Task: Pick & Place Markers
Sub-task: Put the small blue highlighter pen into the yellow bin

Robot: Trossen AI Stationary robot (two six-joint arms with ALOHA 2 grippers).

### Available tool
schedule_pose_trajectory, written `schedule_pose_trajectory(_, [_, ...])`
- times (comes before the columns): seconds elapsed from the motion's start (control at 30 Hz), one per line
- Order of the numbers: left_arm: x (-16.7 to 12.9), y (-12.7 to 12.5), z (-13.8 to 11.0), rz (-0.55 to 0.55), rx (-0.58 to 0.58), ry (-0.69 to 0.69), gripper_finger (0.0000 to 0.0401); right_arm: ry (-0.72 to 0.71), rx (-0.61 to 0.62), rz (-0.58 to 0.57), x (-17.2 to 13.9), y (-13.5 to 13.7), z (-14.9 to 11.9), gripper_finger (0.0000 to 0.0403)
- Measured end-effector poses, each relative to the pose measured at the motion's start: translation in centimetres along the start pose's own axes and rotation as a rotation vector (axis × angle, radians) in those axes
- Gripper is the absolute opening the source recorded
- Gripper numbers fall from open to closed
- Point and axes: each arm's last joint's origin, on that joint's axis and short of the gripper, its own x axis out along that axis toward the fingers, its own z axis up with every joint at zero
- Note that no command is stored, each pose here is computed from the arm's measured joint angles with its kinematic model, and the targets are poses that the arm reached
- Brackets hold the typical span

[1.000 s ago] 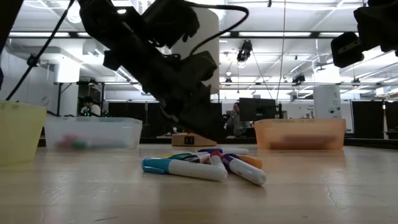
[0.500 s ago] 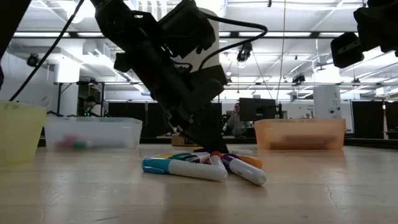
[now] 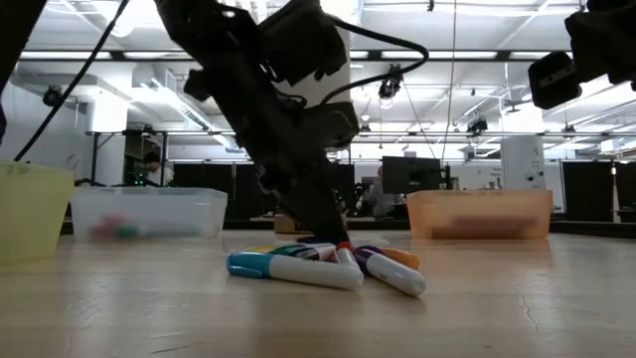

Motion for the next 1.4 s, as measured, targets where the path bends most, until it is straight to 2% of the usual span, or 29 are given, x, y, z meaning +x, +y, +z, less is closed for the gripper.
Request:
schedule_pose_trajectory(0.13, [-2.6,-0.3,0.6,-0.009,0.04,0.025,0.0028,0.001,0.0,0.001,0.0,0.0,0.0,0.0009])
schedule_pose_trajectory(0.23, [-5.7,-0.5,1.0,-0.003,0.041,0.035,0.0028,0.001,0.0,0.0,0.0,0.0,0.0,0.0009])
schedule_pose_trajectory(0.4, [-11.5,-1.7,0.2,-0.021,0.016,0.066,0.0028,0.001,0.0,0.0,0.0,0.0,0.0,0.0009])
schedule_pose_trajectory(0.5, [-15.2,-2.6,-1.3,-0.026,-0.019,0.12,0.0028,0.001,0.0,0.0,0.0,0.0,0.0,0.0009])
schedule_pose_trajectory(0.6, [-18.3,-3.3,-3.5,0.031,-0.056,0.196,0.003,0.001,0.0,0.0,0.0,0.0,0.0,0.0009])
schedule_pose_trajectory(0.73, [-21.5,-4.5,-6.1,0.102,-0.101,0.185,0.0032,0.001,0.0,0.0,0.0,0.0,0.0,0.0009])
schedule_pose_trajectory(0.9, [-23.3,-6.8,-8.7,0.082,-0.182,0.16,0.0033,0.001,0.0,0.0,0.0,0.0,0.0,0.0009])
schedule_pose_trajectory(1.03, [-23.2,-8.3,-11.4,0.103,-0.203,0.161,0.0033,0.0,0.0,0.0,0.0,0.0,0.0,0.0009])
schedule_pose_trajectory(1.23, [-21.4,-8.5,-16.2,0.183,-0.329,0.261,0.0034,0.001,0.0,0.0,0.0,0.0,0.0,0.0009])
schedule_pose_trajectory(1.4, [-20.1,-8.1,-18.2,0.17,-0.4,0.359,0.0035,0.0,0.0,0.0,0.0,0.0,0.0,0.0009])
